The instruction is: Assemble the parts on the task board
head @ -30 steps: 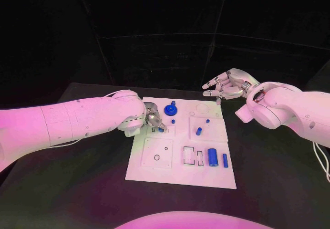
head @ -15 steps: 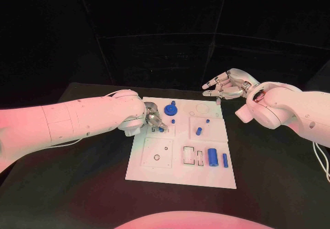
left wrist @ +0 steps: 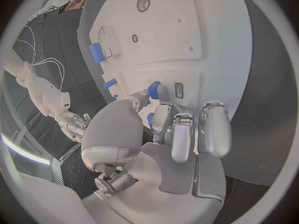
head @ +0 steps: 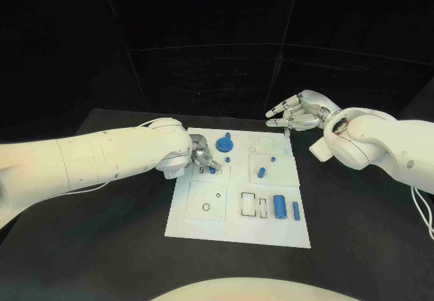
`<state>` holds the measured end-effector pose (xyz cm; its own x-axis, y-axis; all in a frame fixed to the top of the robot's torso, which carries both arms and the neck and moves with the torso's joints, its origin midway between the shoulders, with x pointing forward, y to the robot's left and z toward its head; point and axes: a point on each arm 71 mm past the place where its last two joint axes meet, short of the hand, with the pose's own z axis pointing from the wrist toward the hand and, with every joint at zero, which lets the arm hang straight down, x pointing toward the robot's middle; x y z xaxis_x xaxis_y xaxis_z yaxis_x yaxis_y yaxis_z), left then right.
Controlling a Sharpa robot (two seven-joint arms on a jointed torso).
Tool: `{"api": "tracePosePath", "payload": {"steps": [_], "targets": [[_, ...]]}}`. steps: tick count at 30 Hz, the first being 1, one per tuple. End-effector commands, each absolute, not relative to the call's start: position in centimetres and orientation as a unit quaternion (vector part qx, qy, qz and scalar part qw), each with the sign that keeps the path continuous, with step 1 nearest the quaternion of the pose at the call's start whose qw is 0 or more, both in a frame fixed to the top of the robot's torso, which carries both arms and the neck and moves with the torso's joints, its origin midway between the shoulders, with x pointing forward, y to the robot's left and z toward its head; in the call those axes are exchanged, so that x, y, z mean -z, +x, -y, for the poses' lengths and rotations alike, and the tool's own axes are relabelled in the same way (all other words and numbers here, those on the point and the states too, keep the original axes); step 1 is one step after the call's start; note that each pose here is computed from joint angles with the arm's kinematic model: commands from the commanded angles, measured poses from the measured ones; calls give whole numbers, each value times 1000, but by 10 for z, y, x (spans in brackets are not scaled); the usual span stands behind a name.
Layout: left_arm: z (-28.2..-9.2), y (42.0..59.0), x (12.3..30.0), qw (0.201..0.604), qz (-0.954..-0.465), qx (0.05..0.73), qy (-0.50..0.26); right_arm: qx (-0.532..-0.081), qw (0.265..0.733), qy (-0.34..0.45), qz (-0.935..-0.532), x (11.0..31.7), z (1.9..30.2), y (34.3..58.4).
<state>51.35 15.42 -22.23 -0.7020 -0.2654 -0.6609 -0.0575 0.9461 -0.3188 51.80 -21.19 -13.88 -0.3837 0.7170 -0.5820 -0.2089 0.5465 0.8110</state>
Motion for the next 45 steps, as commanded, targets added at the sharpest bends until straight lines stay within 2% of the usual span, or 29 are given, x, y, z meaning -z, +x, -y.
{"api": "tracePosePath", "payload": {"steps": [1,20,24,32,36,41,45], "targets": [[-155,513,224,370,-916,131,-84,-442,528,179,-703,137,212,518],[-161,511,221,379,-911,137,-93,-441,529,180,-702,137,213,518],[-164,512,211,389,-905,145,-97,-441,530,180,-702,137,214,519],[-174,521,171,395,-899,162,-100,-437,533,182,-701,137,217,521],[-183,528,158,390,-902,155,-100,-437,533,182,-702,137,217,522],[-189,537,154,379,-910,134,-99,-436,533,182,-702,138,216,523],[-193,547,157,365,-920,108,-94,-436,532,182,-702,138,215,524]]}}
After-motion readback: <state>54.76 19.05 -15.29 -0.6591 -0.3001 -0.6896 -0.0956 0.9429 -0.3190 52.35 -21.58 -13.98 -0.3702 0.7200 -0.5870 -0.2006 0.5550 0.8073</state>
